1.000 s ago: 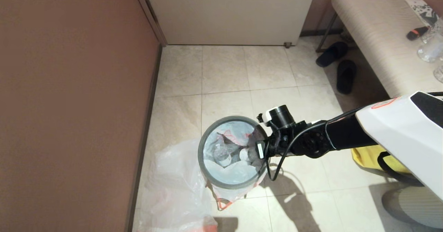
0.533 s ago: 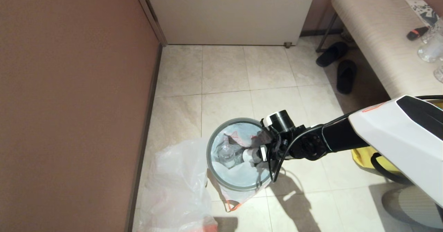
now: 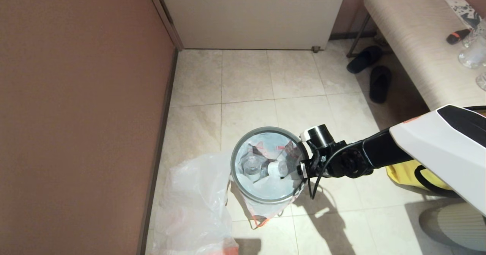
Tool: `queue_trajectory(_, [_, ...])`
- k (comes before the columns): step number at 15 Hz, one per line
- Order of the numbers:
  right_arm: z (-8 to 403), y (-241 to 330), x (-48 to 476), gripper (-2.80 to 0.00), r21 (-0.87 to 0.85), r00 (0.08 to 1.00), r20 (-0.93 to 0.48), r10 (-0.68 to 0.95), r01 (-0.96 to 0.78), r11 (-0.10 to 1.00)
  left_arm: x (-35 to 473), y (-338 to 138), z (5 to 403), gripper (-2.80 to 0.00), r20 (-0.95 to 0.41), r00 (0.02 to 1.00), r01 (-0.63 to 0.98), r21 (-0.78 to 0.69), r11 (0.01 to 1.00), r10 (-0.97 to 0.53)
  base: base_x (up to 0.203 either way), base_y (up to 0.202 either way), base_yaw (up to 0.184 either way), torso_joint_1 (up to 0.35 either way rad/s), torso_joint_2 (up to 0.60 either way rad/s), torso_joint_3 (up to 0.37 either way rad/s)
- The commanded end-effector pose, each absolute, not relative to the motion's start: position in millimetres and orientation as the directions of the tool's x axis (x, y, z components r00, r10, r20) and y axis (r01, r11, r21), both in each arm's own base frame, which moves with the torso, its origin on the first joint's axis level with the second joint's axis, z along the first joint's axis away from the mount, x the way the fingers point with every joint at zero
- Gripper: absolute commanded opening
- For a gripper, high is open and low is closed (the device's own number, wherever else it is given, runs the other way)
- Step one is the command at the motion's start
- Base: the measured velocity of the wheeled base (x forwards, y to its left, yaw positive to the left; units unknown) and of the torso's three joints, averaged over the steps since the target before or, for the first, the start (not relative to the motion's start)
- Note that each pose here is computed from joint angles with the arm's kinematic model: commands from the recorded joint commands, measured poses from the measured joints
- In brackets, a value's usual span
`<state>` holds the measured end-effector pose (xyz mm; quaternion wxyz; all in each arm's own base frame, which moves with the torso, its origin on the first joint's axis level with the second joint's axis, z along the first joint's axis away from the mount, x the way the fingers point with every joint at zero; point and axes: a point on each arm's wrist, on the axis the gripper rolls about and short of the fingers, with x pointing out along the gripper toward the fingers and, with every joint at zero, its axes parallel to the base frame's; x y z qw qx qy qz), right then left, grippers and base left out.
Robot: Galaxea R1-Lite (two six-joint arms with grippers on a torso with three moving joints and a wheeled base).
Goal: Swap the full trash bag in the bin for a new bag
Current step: Place the trash can ring on the floor
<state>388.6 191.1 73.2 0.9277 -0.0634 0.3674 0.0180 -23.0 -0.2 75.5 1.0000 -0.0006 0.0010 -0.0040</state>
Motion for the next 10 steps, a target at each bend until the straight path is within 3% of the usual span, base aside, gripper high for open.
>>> queue_trajectory(1, [80, 184, 386, 0.00, -0.090, 0.756, -0.655, -0.014, -0.060, 0.994, -23, 0, 75, -2.80, -0.003, 1.000, 0.008, -0.002, 1.000, -0.008, 0.000, 0.000, 0.000, 0.000, 0.00, 0.000])
queue_trajectory(10, [109, 194, 379, 0.00, -0.077, 0.824, -0.566, 0.017, -0.074, 0.994, -23, 0, 75, -2.80, -0.003, 1.000, 0.008, -0.002, 1.000, -0.008, 0.000, 0.000, 0.000, 0.000, 0.00, 0.000])
